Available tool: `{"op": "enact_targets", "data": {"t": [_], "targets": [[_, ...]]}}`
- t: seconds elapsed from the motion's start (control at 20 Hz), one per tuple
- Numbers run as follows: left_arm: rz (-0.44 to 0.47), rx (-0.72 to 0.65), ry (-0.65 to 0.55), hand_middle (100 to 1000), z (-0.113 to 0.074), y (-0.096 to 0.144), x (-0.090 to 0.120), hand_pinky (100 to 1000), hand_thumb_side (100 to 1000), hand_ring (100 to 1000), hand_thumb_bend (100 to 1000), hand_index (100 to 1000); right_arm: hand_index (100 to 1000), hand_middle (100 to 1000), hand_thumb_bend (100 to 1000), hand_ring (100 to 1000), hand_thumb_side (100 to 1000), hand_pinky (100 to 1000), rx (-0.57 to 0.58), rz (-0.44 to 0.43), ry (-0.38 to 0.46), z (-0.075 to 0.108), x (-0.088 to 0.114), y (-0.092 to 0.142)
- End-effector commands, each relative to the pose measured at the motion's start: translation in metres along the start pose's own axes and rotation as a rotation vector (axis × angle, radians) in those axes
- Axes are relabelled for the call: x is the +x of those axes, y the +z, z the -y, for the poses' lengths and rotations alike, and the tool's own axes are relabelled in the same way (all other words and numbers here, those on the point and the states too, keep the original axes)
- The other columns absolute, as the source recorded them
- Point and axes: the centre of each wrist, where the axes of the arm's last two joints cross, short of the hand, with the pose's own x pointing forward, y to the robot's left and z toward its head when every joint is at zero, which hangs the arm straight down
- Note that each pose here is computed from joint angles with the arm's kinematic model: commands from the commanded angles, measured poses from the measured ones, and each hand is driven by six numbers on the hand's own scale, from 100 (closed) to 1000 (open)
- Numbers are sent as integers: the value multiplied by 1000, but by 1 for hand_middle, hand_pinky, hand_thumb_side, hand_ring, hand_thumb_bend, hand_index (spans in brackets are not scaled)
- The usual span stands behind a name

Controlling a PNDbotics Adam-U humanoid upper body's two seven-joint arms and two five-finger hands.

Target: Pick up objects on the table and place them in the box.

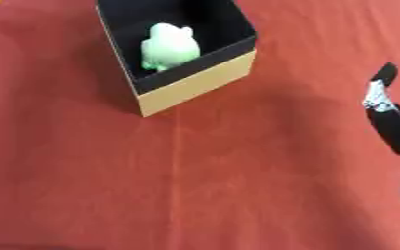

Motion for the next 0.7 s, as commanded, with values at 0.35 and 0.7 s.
{"op": "enact_targets", "data": {"t": [0.35, 0.7], "targets": [[197, 90, -56, 470, -36, 6, 24, 109, 100, 384, 621, 540, 855, 645, 100, 544, 533, 572, -14, 32, 33, 11, -5, -8], [441, 143, -107, 518, -59, 18, 71, 183, 106, 434, 614, 608, 854, 645, 100, 544, 534, 571, -9, 40, 44, 13, -8, -9]]}}
